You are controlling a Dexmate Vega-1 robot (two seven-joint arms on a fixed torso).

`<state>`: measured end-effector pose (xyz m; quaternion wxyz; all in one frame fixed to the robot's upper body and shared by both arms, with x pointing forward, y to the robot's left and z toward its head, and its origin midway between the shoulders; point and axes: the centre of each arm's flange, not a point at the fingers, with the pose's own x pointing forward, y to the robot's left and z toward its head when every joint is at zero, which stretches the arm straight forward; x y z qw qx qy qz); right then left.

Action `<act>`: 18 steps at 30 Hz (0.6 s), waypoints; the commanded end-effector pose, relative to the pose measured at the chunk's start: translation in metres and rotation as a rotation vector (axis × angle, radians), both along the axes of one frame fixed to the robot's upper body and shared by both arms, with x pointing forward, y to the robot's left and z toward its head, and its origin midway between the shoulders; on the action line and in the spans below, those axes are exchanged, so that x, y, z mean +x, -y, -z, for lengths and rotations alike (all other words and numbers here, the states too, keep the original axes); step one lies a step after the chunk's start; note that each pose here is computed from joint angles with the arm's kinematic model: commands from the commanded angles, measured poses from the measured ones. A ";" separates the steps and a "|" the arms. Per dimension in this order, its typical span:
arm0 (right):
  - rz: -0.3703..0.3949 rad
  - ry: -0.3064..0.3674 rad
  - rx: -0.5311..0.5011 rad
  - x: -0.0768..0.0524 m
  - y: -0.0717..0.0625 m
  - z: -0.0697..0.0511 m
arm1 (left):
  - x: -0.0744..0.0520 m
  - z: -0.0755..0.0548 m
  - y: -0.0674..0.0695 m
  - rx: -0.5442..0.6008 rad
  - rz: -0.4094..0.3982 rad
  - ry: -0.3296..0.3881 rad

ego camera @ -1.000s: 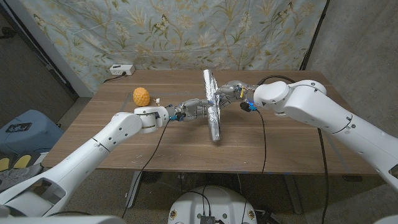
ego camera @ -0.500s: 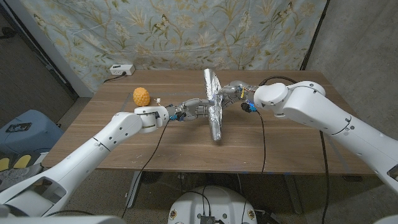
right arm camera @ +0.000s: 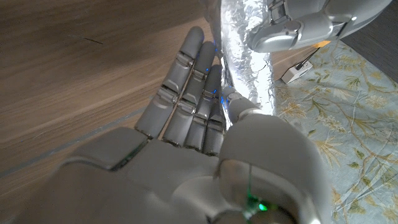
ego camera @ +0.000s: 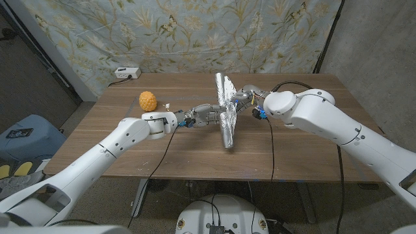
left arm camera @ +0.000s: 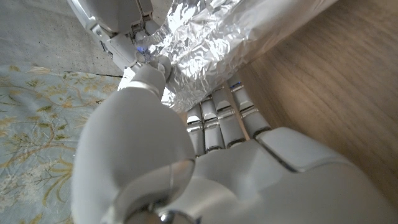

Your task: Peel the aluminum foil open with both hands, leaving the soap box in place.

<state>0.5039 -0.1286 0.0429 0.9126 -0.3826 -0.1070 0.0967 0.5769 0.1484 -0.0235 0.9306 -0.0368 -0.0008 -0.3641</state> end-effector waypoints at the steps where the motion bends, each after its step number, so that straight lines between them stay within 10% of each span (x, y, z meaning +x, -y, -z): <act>1: 0.055 0.029 0.000 -0.001 0.008 0.002 | 0.002 0.006 0.000 0.019 0.077 -0.037; 18: 0.104 0.011 -0.015 0.000 0.019 0.000 | 0.004 0.018 -0.003 -0.003 0.101 -0.114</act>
